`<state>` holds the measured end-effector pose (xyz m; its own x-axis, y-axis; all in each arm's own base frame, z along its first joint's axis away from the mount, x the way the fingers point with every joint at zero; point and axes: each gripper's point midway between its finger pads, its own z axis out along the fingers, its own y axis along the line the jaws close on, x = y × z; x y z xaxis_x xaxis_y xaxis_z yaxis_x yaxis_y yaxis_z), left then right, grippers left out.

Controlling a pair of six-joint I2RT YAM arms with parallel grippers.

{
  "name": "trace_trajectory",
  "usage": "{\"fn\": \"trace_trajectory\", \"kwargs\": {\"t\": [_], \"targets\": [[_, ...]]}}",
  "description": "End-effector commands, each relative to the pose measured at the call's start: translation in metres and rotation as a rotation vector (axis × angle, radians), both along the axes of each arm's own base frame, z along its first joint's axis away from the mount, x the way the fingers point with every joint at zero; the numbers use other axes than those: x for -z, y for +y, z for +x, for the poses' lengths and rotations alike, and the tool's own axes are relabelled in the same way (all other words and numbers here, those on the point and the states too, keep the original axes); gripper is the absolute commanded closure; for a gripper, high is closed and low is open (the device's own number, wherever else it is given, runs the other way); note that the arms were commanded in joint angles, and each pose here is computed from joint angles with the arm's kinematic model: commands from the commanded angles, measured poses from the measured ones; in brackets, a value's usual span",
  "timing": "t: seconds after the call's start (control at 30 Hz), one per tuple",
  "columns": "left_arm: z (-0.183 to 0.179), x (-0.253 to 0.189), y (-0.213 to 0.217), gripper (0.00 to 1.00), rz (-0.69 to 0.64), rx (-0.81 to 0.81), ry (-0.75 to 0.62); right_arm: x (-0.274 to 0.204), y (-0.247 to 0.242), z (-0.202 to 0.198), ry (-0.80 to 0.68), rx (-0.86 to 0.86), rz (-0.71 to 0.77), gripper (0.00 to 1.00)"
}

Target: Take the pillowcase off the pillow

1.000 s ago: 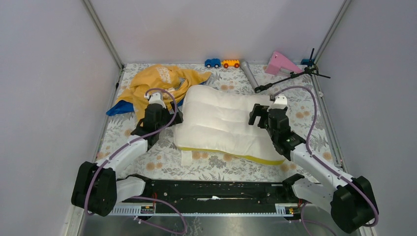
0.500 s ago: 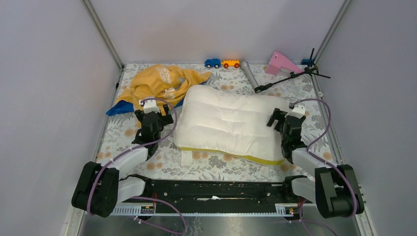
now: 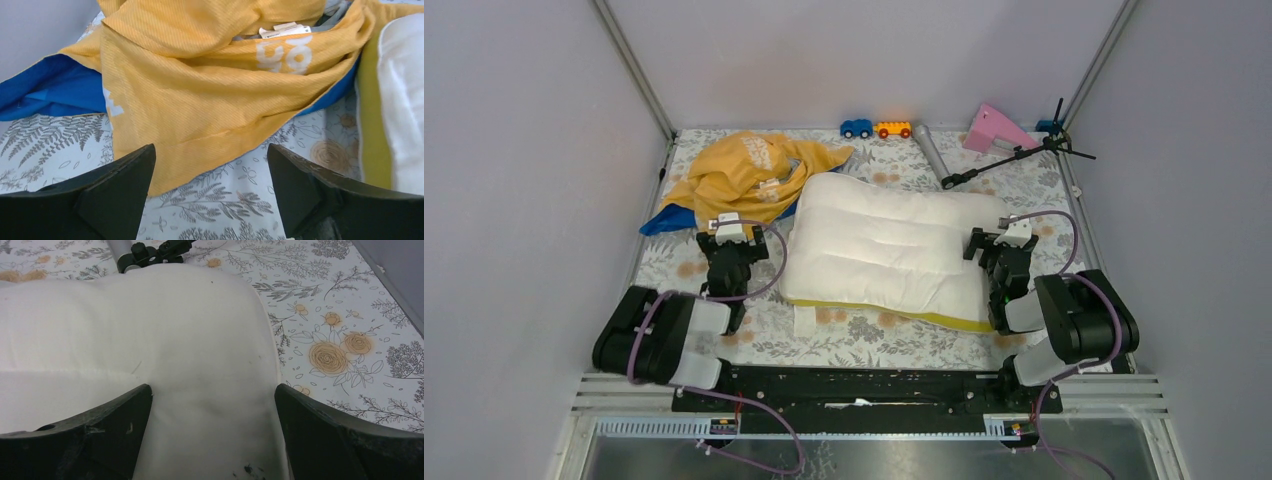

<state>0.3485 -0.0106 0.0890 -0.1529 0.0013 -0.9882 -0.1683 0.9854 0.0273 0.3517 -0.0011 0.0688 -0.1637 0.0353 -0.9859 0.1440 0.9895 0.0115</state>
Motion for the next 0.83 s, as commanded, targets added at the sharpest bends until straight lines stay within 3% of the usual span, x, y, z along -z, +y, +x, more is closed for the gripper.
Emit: {"fn": "trace_trajectory", "kwargs": {"t": [0.0, 0.13, 0.8], "targets": [[0.014, -0.022, 0.002, 0.08, -0.024, 0.062, -0.168, -0.005, -0.012, 0.008, -0.012, 0.059, -0.031, 0.0], [0.024, -0.015, 0.001, 0.01, -0.029, 0.073, -0.116, -0.01, -0.014, 0.01, -0.045, 0.067, -0.029, 0.0], [0.029, -0.012, 0.0, 0.01, -0.042, 0.102, -0.09, -0.01, -0.014, 0.01, -0.048, 0.069, -0.028, 0.0]]}}
